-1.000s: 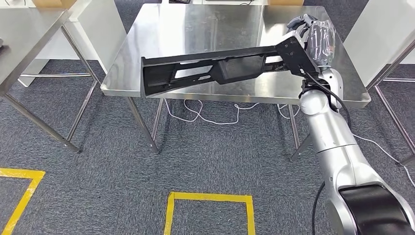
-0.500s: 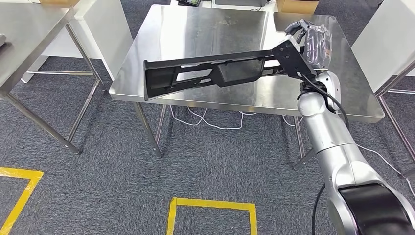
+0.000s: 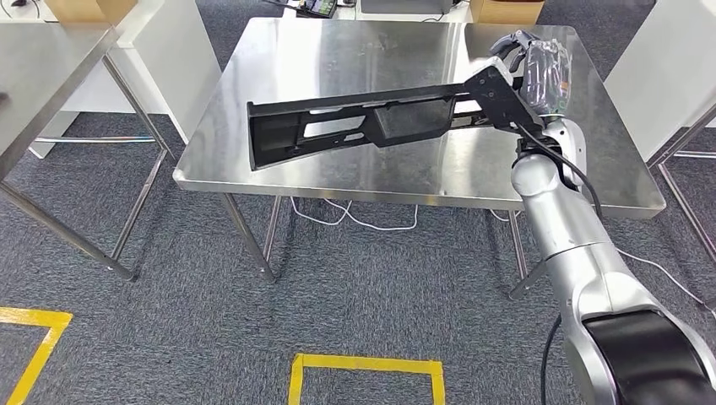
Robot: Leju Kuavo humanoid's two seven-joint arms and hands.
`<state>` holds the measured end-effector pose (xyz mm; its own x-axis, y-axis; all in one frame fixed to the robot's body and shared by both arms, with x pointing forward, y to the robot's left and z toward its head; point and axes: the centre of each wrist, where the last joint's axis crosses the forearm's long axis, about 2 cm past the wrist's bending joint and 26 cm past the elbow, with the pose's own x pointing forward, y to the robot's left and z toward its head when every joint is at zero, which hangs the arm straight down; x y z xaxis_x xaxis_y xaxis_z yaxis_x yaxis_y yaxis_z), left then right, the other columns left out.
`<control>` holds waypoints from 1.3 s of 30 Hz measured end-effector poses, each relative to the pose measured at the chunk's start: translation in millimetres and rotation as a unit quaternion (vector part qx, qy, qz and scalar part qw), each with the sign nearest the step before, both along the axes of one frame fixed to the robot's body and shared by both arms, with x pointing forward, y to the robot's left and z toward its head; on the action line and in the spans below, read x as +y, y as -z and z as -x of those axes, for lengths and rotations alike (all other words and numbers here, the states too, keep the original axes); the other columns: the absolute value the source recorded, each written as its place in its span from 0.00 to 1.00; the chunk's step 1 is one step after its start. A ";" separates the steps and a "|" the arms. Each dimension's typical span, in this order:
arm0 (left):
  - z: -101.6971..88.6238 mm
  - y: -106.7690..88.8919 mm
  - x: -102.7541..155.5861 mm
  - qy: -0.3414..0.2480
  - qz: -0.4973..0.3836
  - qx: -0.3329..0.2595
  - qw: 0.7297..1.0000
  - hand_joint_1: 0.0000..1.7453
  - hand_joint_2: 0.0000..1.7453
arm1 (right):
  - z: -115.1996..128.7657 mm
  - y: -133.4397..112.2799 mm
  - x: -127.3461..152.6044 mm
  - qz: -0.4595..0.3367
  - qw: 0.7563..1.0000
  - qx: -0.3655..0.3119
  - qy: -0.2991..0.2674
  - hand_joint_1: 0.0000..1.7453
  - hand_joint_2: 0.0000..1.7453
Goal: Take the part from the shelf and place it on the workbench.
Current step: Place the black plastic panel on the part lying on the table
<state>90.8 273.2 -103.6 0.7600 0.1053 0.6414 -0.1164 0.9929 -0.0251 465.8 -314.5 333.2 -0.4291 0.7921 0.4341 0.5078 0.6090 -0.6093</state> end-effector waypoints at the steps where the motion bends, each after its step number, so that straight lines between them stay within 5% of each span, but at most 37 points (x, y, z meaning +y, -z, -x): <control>1: 0.0 0.0 0.1 0.000 0.000 0.000 1.000 0.00 0.00 | -0.4 -0.6 -0.1 0.002 1.000 0.000 0.003 1.00 1.00; 9: -0.1 -0.1 -0.8 -0.001 0.001 0.003 1.000 0.00 0.00 | -6.2 0.3 -11.8 0.032 0.997 0.003 0.066 1.00 1.00; 16: 5.3 1.1 0.3 -0.006 0.001 0.008 1.000 0.00 0.00 | -12.7 26.1 -38.1 0.072 0.986 0.054 0.140 1.00 1.00; 26: 6.3 1.4 4.6 0.002 0.000 0.007 1.000 0.00 0.00 | -11.4 39.8 -72.5 0.140 0.953 0.072 0.258 1.00 1.00; 39: 4.6 1.2 8.9 0.010 -0.004 0.007 1.000 0.00 0.00 | 11.2 76.9 -121.1 0.144 0.930 0.117 0.316 1.00 1.00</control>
